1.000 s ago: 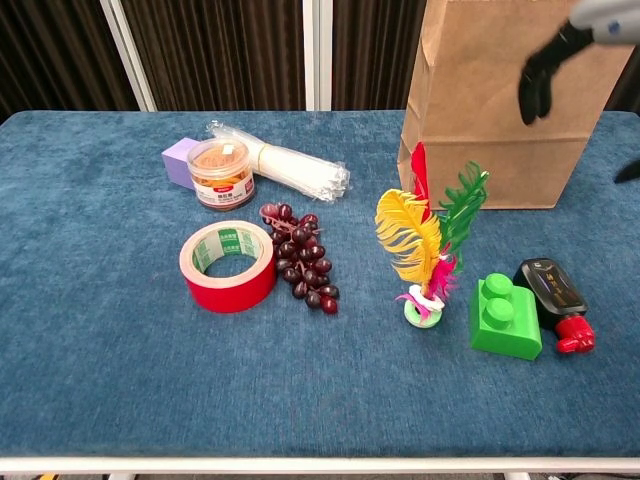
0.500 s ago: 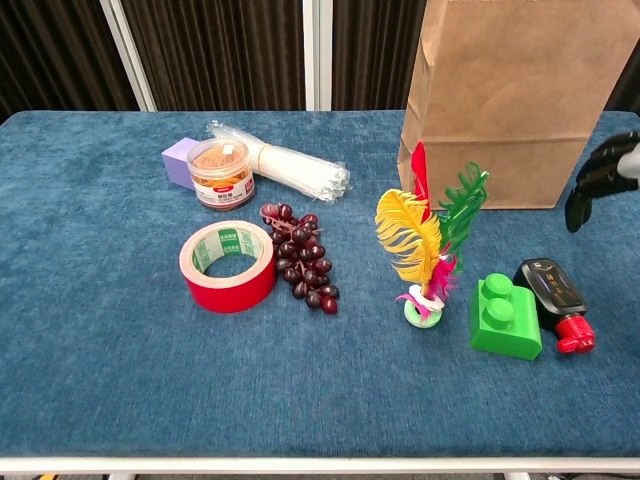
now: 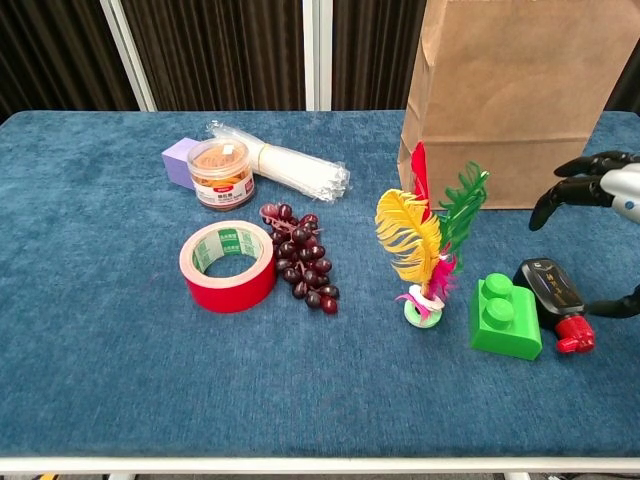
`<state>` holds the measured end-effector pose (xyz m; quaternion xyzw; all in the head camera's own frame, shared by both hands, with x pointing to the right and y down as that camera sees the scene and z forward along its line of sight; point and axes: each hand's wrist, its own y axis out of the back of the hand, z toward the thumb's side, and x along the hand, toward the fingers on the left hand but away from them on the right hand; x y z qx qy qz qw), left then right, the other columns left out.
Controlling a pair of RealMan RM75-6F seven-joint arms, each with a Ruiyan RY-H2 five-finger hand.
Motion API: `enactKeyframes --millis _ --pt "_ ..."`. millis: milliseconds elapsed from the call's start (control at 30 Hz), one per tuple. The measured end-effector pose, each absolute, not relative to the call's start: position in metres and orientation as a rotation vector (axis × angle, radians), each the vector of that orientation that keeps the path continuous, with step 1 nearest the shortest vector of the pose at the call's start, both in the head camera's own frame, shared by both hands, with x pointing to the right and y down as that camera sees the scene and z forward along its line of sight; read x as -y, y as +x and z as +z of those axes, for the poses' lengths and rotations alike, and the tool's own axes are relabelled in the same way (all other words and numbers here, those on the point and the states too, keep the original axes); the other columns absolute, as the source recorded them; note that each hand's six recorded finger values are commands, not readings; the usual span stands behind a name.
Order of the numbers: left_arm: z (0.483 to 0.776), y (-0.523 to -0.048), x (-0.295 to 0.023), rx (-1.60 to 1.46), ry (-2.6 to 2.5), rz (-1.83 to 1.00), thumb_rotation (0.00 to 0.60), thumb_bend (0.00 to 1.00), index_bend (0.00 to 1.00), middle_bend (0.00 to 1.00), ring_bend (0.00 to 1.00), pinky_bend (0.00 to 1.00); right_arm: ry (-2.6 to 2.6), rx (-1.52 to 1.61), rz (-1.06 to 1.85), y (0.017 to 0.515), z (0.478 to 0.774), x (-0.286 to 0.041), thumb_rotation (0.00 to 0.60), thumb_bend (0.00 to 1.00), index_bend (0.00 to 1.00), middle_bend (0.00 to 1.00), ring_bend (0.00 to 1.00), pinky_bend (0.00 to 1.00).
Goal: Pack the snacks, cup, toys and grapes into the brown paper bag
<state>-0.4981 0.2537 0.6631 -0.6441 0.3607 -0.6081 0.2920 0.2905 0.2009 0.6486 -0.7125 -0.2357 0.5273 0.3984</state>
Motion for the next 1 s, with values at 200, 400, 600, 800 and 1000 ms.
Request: enactKeyframes --millis 200,400,600,800,1000 --pt "0.663 -0.499 -0.254 -0.965 -1.717 -1.622 0.600 0.23 0.14 0.13 0.03 0.17 -1.830 0.678 1.418 0.286 0.670 -0.217 0.600 0.00 0.29 0.26 0.06 0.00" --pt "0.662 -0.499 -0.254 -0.967 -1.722 -1.620 0.600 0.23 0.14 0.13 0.03 0.17 -1.816 0.724 1.452 0.278 0.676 -0.225 0.600 0.00 0.30 0.26 0.06 0.00" --pt "0.662 -0.499 -0.254 -0.967 -1.725 -1.616 0.600 0.23 0.14 0.13 0.03 0.17 -1.811 0.751 1.446 0.269 0.677 -0.226 0.600 0.00 0.30 0.25 0.05 0.00" --pt "0.662 -0.498 -0.255 -0.965 -1.731 -1.614 0.600 0.23 0.14 0.13 0.03 0.17 -1.812 0.745 1.475 0.266 0.683 -0.230 0.600 0.00 0.28 0.23 0.03 0.00" --pt "0.662 -0.499 -0.255 -0.966 -1.731 -1.618 0.600 0.23 0.14 0.13 0.03 0.17 -1.839 0.720 1.496 0.260 0.695 -0.237 0.600 0.00 0.27 0.22 0.03 0.00"
